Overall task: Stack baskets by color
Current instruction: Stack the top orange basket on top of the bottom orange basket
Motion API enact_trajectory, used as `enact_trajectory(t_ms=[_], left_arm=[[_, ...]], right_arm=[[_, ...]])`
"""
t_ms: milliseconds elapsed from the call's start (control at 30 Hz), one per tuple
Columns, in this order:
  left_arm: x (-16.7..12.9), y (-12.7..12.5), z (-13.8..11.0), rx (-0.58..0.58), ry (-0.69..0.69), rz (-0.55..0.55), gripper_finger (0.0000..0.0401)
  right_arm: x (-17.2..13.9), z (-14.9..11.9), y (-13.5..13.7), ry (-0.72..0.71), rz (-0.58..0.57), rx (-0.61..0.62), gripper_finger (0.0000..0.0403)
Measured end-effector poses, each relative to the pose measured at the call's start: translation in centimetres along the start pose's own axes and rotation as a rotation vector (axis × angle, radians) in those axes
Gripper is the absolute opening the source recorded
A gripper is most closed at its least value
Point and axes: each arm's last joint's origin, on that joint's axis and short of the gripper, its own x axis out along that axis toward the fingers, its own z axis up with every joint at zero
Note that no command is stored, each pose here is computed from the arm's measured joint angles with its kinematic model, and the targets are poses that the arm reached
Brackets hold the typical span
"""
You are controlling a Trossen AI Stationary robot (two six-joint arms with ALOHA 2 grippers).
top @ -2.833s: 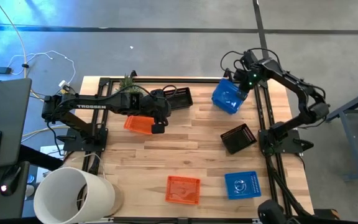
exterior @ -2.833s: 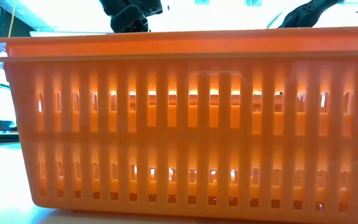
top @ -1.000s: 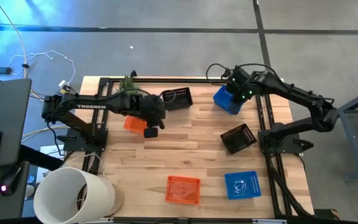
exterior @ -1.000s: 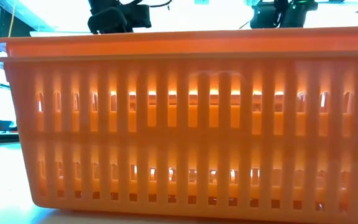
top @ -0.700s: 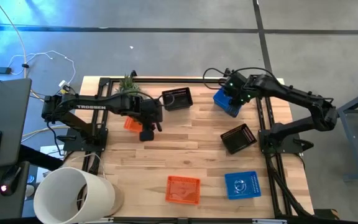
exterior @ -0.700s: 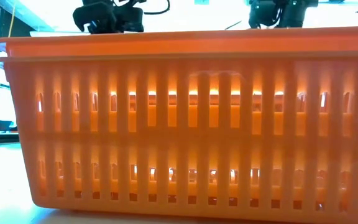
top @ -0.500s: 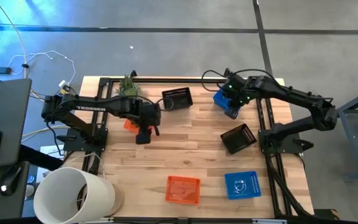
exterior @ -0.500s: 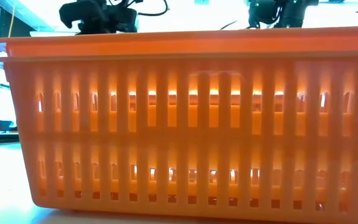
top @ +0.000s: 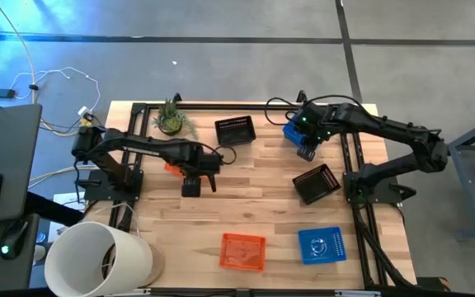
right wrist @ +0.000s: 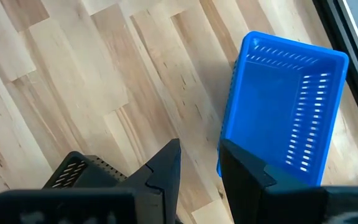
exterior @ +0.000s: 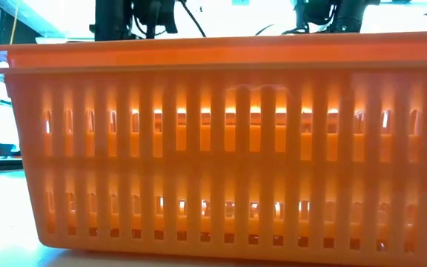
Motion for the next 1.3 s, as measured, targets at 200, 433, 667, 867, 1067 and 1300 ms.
enact_trajectory(t_ms=[200,433,667,867,1067,1300], left_arm=[[1.8,-0.3,0.7,0.012,0.075,0.000,0.0173],[4.1,-0.6,1.5,0.001,0.149,0.006,0.0172],[5.3,-0.7,1.9,0.005,0.186,0.037,0.0172],[5.4,-0.7,1.9,0.006,0.185,0.057,0.0144],[5.4,-0.7,1.9,0.009,0.185,0.057,0.0061],[5.4,-0.7,1.9,0.009,0.185,0.055,0.0009]], right_arm=[[0.0,0.0,0.6,-0.001,0.009,-0.023,0.0096],[-0.1,0.0,0.8,-0.002,0.014,-0.033,0.0096],[-0.1,0.0,0.8,0.001,0.014,-0.008,0.0096],[-0.1,-0.1,0.8,0.007,0.014,-0.007,0.0096],[-0.1,-0.1,0.8,0.007,0.014,-0.001,0.0096],[-0.1,-0.1,0.9,0.006,0.014,0.010,0.0096]])
